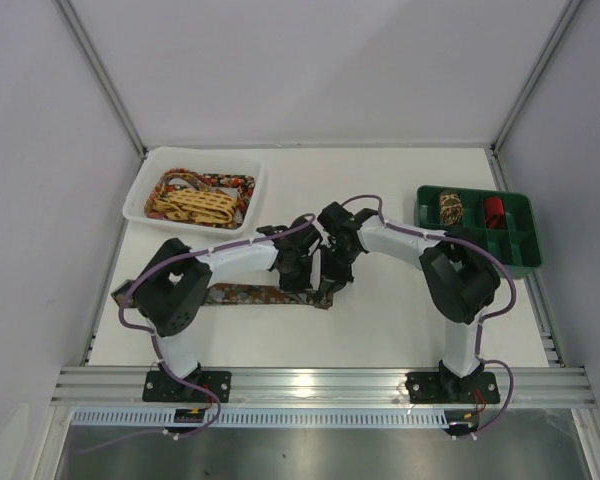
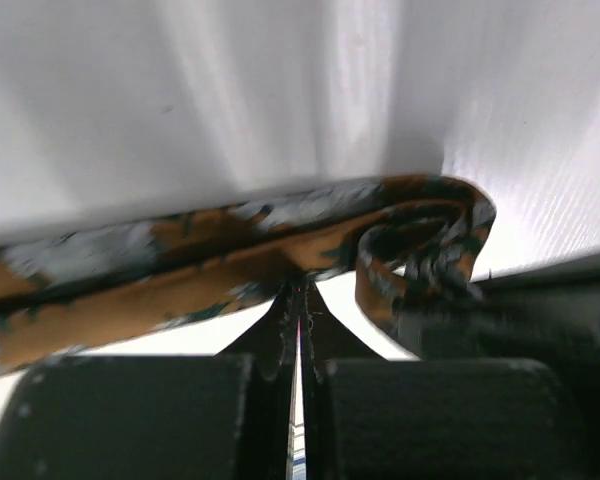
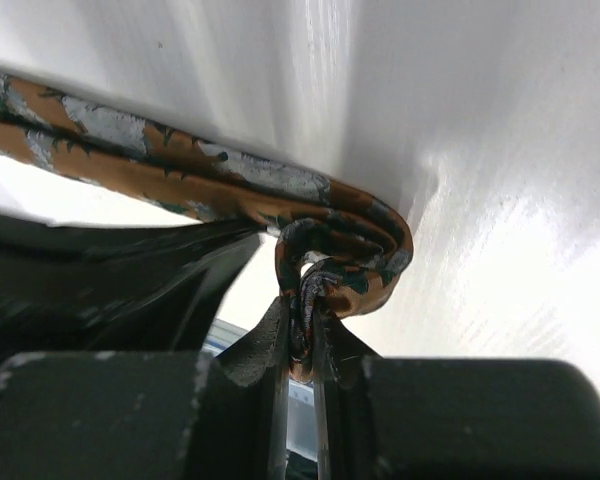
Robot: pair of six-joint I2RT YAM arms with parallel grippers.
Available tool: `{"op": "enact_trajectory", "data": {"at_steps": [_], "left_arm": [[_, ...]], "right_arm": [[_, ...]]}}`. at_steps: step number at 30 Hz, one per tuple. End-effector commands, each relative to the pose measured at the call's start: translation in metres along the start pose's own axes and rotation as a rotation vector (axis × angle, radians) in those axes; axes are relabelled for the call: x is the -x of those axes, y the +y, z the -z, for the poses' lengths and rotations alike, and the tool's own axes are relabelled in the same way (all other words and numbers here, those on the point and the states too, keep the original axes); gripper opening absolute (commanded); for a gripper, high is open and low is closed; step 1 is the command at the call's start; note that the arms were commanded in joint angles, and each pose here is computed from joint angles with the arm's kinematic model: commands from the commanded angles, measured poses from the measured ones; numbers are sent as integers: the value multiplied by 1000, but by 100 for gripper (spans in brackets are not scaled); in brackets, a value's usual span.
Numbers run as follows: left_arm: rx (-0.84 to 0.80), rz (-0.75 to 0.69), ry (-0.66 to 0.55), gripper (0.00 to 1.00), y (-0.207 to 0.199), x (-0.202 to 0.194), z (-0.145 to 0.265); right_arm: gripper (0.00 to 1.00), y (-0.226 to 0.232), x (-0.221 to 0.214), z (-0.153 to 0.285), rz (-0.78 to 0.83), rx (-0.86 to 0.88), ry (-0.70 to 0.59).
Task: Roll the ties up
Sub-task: Roll the tie
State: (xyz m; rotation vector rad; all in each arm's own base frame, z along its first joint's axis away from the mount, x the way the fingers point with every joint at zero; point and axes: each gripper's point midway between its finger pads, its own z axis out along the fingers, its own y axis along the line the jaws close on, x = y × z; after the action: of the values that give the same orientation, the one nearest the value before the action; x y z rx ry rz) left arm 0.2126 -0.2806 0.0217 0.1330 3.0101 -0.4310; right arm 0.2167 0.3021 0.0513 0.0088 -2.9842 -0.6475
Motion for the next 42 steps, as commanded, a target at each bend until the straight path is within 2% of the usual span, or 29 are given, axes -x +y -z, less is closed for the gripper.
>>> {"op": "enact_trajectory", "data": {"at_steps": [1, 6, 10, 13, 17, 27, 35, 42], "left_arm": [[32, -25, -93, 1, 14, 13, 28], [41, 7, -147, 1, 27, 30, 44], [83, 22, -93, 1, 46, 28, 22], [84, 26, -41, 1, 50, 17, 5], [44, 48, -31, 1, 47, 10, -1], [50, 60, -29, 1, 50, 8, 3], [48, 60, -29, 0, 49, 9, 5], [27, 83, -46, 1, 52, 14, 15]], "right_arm": [[15, 9, 13, -3, 13, -6, -37], [14, 13, 17, 1, 18, -1, -49], [16, 17, 20, -3, 24, -4, -40], [24, 22, 23, -8, 28, -11, -30], [28, 29, 31, -11, 38, -3, -35], [31, 44, 34, -25, 52, 47, -6], [42, 45, 18, -24, 64, 120, 12], [40, 44, 8, -28, 75, 189, 25]]}}
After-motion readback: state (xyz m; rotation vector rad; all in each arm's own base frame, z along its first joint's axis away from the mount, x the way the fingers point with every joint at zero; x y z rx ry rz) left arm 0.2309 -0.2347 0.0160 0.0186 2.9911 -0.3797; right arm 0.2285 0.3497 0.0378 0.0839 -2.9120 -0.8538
